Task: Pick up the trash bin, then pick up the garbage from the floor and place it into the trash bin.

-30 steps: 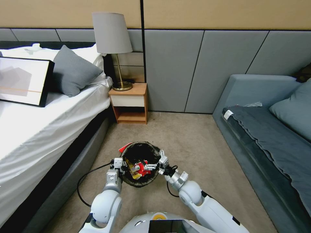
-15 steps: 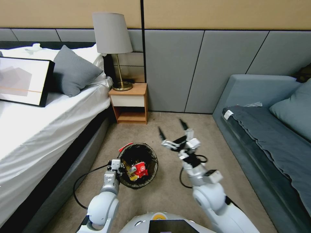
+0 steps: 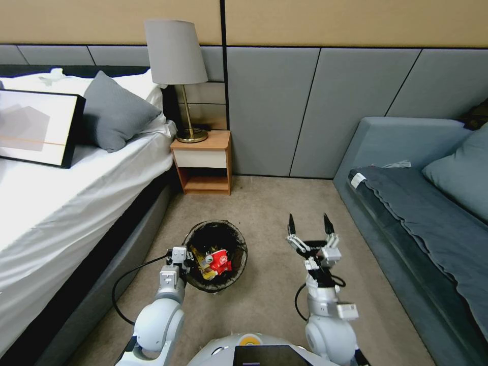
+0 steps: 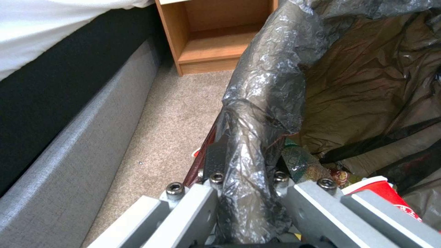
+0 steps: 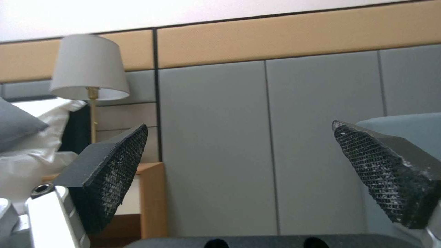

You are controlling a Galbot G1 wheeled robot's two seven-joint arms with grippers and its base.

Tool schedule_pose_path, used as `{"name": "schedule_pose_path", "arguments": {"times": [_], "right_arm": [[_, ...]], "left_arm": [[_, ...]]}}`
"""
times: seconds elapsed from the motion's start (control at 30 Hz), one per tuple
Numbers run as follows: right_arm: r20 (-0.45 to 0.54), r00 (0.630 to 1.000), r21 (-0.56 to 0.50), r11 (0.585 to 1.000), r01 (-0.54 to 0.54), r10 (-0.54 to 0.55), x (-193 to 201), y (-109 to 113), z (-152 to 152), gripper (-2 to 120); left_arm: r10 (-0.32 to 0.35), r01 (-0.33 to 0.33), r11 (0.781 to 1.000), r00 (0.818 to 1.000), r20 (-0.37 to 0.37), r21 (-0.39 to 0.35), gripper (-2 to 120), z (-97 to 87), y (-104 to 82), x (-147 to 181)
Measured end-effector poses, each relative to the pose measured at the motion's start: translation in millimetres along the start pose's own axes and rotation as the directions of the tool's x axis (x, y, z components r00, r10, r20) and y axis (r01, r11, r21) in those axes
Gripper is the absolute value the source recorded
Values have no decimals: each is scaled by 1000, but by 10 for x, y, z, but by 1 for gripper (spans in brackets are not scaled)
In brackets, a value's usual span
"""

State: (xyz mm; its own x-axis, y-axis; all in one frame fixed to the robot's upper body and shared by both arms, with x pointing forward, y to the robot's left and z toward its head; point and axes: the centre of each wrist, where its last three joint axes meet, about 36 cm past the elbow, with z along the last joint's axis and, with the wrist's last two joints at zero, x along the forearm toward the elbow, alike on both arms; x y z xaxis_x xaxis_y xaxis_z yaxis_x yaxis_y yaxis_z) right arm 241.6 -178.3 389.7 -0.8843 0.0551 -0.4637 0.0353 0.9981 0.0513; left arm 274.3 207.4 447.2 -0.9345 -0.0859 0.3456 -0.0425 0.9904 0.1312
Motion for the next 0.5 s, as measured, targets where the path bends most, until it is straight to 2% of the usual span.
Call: {"name": "schedule_pose_path", "arguments": {"times": [0.3, 0.5], "right_arm": [[-43, 999, 22, 1000, -6, 7, 93, -2, 240, 100], [-39, 999, 24, 1000, 0, 1, 70, -1, 276, 100]], "left_arm": [[-5, 5, 1000, 1000, 4, 6, 0, -15, -2, 1], [-2, 2, 1000, 1000, 3, 7, 0, -18, 6, -2]]}}
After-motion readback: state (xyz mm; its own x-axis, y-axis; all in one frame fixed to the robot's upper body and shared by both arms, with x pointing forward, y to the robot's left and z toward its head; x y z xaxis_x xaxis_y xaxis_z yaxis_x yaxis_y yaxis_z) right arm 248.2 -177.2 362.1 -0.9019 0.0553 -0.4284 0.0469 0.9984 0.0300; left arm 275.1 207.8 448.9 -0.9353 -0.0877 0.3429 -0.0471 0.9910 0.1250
